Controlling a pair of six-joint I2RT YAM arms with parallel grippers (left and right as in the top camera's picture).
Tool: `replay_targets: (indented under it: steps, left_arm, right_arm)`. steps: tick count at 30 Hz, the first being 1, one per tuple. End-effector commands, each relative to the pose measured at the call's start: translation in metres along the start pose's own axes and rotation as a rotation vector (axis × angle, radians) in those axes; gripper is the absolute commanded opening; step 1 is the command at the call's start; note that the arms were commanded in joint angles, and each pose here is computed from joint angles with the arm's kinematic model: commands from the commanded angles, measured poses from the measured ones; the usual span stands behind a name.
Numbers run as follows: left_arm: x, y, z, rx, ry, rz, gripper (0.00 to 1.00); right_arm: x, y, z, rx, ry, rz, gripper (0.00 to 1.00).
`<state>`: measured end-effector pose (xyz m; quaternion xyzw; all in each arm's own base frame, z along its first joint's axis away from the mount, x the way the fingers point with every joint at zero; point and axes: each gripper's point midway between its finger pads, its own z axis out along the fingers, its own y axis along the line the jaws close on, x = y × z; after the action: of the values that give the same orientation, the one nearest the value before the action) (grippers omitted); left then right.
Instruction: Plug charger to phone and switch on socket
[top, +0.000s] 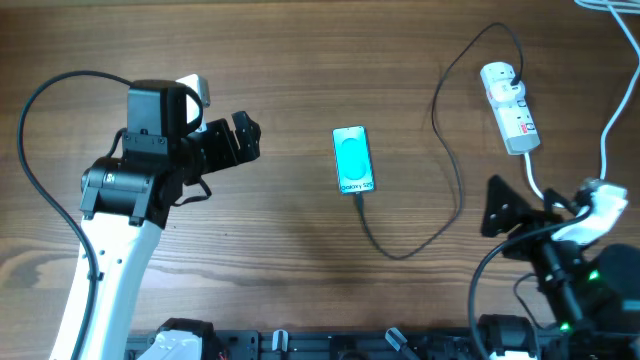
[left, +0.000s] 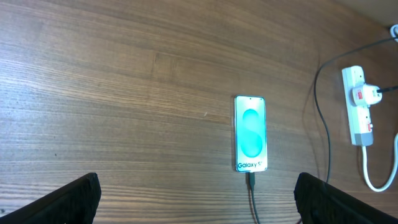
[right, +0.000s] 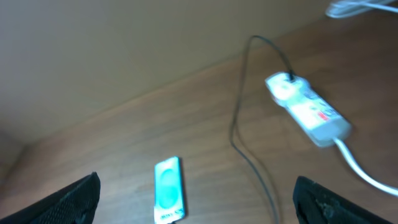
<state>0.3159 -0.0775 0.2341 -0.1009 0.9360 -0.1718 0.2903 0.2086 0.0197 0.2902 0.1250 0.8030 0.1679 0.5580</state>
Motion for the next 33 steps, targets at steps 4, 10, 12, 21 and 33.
replay_targets:
  steps: [4, 10, 12, 21, 33]
  left_arm:
    - [-0.001, 0.004, 0.002, -0.017, -0.002, 0.007, 1.00]
    - [-0.001, 0.004, 0.002, -0.017, -0.002, 0.007, 1.00]
    - [-0.001, 0.004, 0.002, -0.017, -0.002, 0.007, 1.00]
    - [-0.001, 0.004, 0.002, -0.017, -0.002, 0.007, 1.00]
    - [-0.001, 0.004, 0.002, -0.017, -0.002, 0.007, 1.00]
  right_arm:
    - [0.041, 0.013, 0.011, -0.175, -0.040, -0.144, 1.00]
    - [0.052, 0.018, 0.019, -0.250, -0.117, -0.267, 1.00]
    - [0.053, 0.017, 0.022, -0.257, -0.142, -0.272, 1.00]
    - [0.052, 0.021, 0.035, -0.309, -0.243, -0.296, 1.00]
    - [0.062, 0.016, 0.040, -0.332, -0.347, -0.335, 1.00]
